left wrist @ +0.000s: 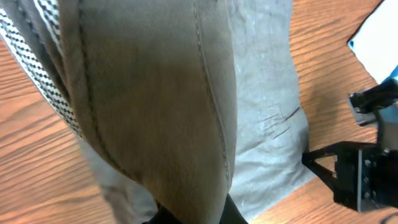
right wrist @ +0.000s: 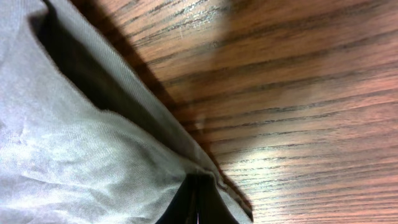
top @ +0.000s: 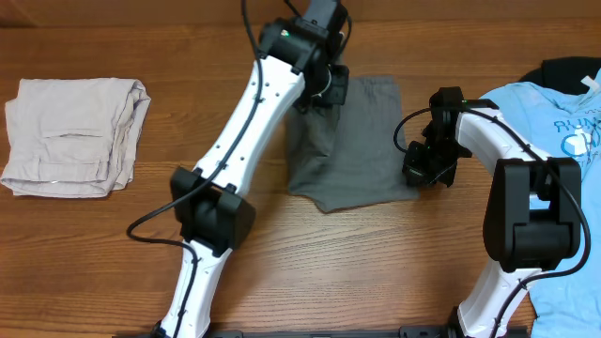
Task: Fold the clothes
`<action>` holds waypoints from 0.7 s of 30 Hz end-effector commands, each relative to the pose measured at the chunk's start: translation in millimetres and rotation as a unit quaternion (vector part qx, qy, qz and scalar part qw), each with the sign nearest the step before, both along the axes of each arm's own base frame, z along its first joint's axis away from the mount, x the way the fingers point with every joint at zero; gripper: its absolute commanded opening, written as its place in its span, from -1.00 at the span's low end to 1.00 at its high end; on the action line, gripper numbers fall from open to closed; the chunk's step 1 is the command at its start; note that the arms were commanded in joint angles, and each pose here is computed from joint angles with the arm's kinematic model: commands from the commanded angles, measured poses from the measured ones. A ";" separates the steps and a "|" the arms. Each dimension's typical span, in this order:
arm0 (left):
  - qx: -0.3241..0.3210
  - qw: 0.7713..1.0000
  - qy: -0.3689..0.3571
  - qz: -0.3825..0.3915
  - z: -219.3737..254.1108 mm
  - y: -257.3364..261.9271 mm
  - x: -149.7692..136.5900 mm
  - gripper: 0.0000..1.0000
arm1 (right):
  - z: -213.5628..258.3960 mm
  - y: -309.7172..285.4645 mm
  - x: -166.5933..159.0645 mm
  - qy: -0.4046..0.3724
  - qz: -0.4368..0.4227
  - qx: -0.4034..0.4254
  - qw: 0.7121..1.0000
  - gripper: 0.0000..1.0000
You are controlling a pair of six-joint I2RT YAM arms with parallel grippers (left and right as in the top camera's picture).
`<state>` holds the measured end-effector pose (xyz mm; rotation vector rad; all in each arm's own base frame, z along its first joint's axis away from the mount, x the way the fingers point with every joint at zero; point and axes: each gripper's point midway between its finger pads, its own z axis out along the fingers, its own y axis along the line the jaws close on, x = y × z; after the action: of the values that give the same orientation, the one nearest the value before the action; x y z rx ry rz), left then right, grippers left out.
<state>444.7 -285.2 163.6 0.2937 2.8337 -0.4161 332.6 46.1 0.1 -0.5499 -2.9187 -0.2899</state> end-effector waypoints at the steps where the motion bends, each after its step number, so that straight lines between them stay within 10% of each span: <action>1: -0.010 1.000 0.019 -0.011 -14.3 -18.5 -7.4 -0.92 | -24.1 1.0 -18.4 0.038 0.002 -0.001 0.999 -0.92; 21: -0.086 0.994 0.047 -0.040 -45.0 -68.7 -5.9 -0.82 | -24.6 0.8 -19.4 0.039 0.002 -0.001 0.999 -0.92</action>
<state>447.8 -337.9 118.7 0.3505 2.8509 -0.6262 332.3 46.2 0.0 -0.5488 -2.9204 -0.2905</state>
